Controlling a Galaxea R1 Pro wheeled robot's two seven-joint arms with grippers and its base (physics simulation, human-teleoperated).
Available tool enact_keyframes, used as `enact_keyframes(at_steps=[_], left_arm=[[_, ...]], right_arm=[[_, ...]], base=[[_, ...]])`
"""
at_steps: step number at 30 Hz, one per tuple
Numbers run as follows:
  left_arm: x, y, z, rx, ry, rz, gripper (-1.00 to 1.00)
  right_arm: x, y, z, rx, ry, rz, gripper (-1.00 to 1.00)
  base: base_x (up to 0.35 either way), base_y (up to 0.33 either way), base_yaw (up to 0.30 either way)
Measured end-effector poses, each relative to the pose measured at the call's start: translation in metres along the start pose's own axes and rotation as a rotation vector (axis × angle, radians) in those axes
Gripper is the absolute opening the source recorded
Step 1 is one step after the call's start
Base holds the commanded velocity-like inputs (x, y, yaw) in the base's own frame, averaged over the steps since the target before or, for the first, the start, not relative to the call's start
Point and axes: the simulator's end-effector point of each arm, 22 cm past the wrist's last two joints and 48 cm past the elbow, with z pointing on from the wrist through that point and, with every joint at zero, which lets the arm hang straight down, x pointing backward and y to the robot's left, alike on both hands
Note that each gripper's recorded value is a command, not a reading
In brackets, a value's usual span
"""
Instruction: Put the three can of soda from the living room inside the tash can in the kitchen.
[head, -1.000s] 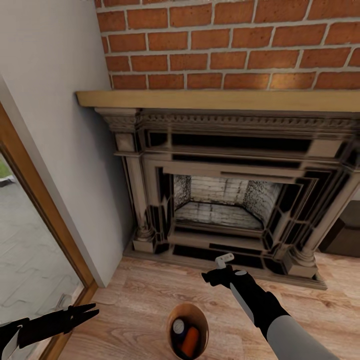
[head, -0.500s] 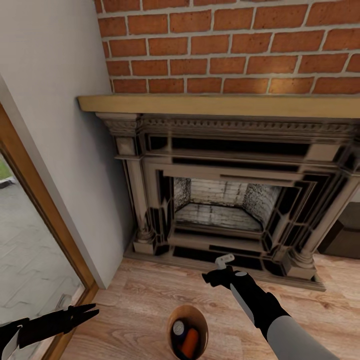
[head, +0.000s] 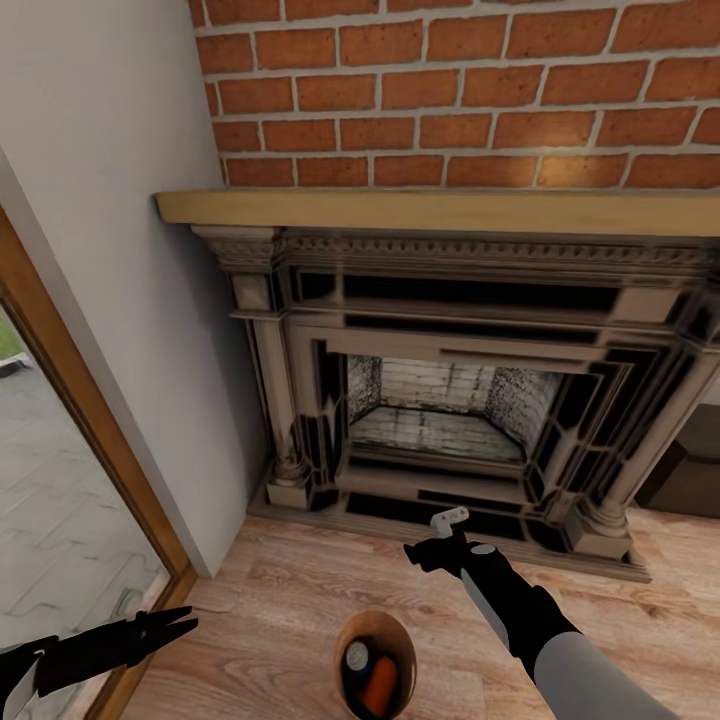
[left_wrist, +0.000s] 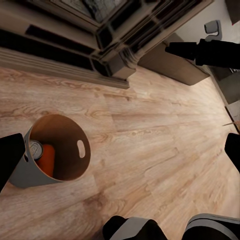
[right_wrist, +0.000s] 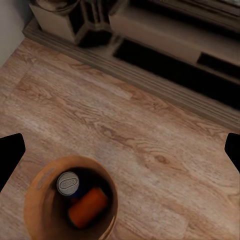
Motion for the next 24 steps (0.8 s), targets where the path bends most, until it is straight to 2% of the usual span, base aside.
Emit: enact_keyframes(at_steps=[12,13,17,24], left_arm=[[-0.008,-0.010,-0.005,0.001,-0.001,-0.002,1.00],[-0.009,-0.011,-0.005,-0.003,0.000,-0.004,1.00],[-0.010,-0.015,-0.003,0.001,0.001,-0.005,1.00],[-0.006,-0.015,-0.002,0.001,0.004,-0.013,1.00]], right_arm=[[-0.004,0.000,-0.009,0.003,0.010,0.002,1.00],[0.012,-0.004,-0.008,0.008,0.045,0.009,1.00],[0.035,-0.010,-0.010,0.019,0.098,0.019,1.00],[0.088,-0.030,-0.008,0.053,0.125,0.026,1.00]], base=[[0.000,0.000,0.000],[0.000,0.000,0.000],[0.000,0.000,0.000],[0.000,0.000,0.000]])
